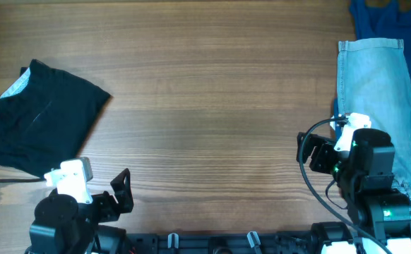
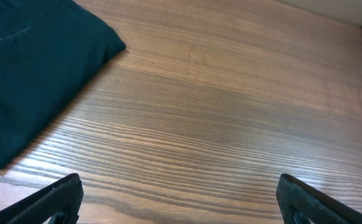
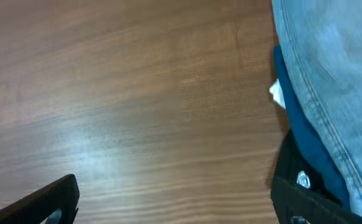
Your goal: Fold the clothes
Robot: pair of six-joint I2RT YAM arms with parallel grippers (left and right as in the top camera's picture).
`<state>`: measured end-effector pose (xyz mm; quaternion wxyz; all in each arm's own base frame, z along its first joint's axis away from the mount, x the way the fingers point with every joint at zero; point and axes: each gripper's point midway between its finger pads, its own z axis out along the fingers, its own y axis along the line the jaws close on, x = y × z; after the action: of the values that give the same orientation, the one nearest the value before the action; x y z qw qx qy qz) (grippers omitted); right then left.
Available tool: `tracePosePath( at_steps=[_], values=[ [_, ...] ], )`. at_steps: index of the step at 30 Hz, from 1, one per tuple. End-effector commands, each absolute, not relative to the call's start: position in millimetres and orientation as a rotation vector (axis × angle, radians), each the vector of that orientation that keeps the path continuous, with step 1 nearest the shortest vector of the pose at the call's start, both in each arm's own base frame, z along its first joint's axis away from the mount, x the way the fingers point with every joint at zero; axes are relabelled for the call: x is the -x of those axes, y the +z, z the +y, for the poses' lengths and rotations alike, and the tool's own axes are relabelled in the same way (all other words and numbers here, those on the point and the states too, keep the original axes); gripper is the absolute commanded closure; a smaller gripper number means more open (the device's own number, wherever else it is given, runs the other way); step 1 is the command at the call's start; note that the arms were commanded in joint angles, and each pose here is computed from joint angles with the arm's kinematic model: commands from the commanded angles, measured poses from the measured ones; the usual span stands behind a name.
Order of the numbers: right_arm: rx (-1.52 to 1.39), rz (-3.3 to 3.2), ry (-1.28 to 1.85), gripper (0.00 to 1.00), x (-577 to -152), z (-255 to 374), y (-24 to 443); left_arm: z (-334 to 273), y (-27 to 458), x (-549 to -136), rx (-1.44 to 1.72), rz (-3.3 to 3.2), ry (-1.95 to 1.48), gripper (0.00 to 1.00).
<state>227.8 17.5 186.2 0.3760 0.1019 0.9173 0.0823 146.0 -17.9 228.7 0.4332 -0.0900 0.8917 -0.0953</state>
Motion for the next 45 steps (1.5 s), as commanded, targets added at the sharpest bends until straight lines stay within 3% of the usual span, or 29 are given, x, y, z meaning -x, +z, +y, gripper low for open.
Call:
tracePosePath(
  at_steps=[1,4,9,13,36,40,45],
  values=[
    [-0.138,2.172,0.206,0.0,-233.5,21.0,212.9,-14.7,226.7,-145.9,0.245,2.218,-0.223,0.0],
    [0.059,1.793,0.246,0.0,-233.9,37.4,240.0,-14.7,226.7,-145.9,0.245,2.218,-0.223,0.0],
    [0.114,1.429,0.21,0.0,-231.5,38.0,239.6,-14.7,226.8,-146.0,0.245,2.218,-0.223,0.0],
    [0.134,1.566,0.188,0.0,-243.0,38.5,175.4,-14.7,226.7,-145.9,0.245,2.218,-0.223,0.0],
    [0.114,1.557,0.238,0.0,-242.4,41.7,178.4,-11.9,226.8,-146.2,0.266,2.214,-0.213,0.0],
    [0.114,1.557,0.239,0.0,-242.4,41.7,178.5,15.0,225.6,-167.1,0.462,2.102,-0.139,0.0],
    [0.113,1.557,0.239,0.0,-242.4,41.7,178.5,10.1,182.2,-199.8,0.413,1.95,-0.209,0.0]
  ],
)
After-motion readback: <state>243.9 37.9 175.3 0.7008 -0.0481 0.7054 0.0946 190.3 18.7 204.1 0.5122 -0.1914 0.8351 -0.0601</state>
